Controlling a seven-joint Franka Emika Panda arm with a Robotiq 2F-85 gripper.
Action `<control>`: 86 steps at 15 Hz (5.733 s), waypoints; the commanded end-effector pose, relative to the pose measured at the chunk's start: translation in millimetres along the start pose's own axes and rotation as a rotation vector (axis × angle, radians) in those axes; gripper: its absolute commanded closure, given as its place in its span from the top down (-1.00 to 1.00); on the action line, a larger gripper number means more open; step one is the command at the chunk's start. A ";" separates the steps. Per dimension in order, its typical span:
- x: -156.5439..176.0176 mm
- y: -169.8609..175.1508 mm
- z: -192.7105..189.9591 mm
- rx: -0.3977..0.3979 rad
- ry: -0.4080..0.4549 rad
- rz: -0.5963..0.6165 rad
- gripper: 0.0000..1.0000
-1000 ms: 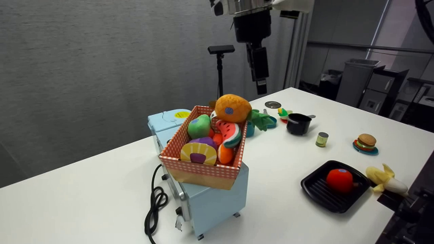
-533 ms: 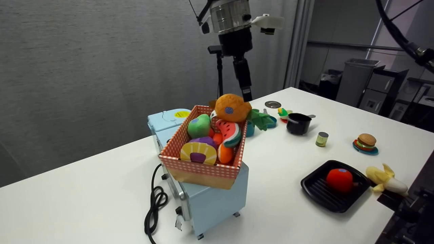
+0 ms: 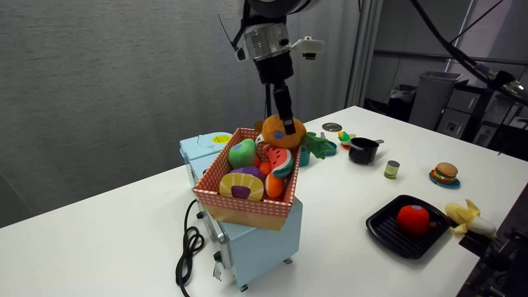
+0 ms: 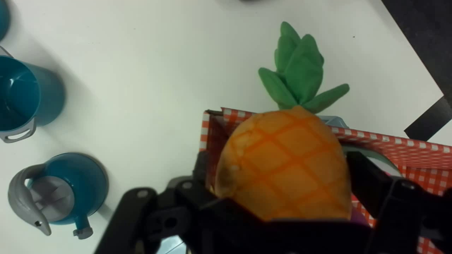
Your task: Remove the pineapple plushie from the box and put it on the table
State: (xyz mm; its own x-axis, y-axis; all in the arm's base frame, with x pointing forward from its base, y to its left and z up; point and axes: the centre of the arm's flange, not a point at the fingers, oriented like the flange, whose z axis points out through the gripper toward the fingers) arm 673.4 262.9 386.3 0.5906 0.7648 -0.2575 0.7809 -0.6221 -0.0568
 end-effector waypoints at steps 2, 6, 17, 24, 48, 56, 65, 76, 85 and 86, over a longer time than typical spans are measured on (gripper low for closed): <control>14.2 22.9 -16.7 0.018 -0.006 0.025 0.25; -0.9 24.6 -27.5 0.014 0.018 0.051 -0.34; -74.8 43.6 -75.8 0.004 0.137 0.164 -0.92; -122.7 92.1 -96.5 0.030 0.201 0.252 -0.92; -89.8 205.5 -58.3 0.017 0.256 0.446 -0.92; -91.7 231.3 -47.6 0.001 0.308 0.490 -0.92; -104.2 250.1 -54.8 0.006 0.433 0.600 -0.92; -110.3 253.2 -57.2 0.041 0.531 0.629 -0.92; -102.9 243.2 -57.7 0.093 0.547 0.604 0.44; -101.1 241.5 -57.5 0.091 0.546 0.602 0.62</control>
State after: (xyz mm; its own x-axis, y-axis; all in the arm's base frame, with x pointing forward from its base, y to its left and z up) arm 793.7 39.9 448.2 0.9412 0.2595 0.2163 0.2877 -0.9513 -0.1108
